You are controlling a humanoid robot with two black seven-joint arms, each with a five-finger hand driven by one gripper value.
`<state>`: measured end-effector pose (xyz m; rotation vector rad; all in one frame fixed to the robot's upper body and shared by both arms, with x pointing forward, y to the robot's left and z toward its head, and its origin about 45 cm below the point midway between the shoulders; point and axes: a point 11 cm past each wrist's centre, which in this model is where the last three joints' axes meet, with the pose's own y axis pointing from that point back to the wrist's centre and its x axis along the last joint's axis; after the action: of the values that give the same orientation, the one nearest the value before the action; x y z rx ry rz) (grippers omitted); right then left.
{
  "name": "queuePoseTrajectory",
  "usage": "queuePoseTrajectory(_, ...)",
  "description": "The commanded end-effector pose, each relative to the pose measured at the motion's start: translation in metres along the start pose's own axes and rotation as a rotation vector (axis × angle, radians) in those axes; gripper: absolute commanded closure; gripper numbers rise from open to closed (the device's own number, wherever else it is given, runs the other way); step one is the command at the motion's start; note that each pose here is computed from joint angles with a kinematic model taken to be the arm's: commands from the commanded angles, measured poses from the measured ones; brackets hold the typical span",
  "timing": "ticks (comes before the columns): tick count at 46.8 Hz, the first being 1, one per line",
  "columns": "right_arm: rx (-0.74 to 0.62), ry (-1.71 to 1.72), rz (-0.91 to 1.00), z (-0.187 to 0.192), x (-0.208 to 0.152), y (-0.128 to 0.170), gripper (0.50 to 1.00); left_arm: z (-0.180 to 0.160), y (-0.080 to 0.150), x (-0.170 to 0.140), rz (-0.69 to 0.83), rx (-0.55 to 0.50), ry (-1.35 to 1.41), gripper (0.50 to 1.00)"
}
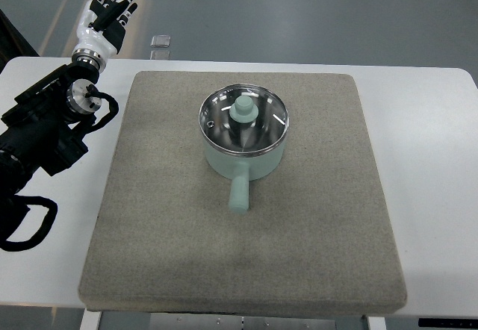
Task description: Place lid left of pot with left hand
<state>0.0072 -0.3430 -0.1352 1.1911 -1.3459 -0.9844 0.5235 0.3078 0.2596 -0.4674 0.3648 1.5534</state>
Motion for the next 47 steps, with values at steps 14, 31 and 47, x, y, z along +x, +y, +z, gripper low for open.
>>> queuePoseTrajectory(14, 0.0, 0.001, 0.0, 0.0, 0.0, 0.0, 0.579, 0.004, 0.0, 0.001, 0.0, -0.008, -0.002, 0.504)
queuePoseTrajectory(31, 0.0, -0.001, 0.0, 0.0, 0.0, 0.0, 0.579, 0.01, -0.002, 0.001, -0.017, -0.018, -0.004, 0.504)
queuePoseTrajectory(47, 0.0, 0.001, 0.0, 0.0, 0.0, 0.0, 0.579, 0.013, -0.005, -0.009, -0.049, -0.01, -0.036, 0.506)
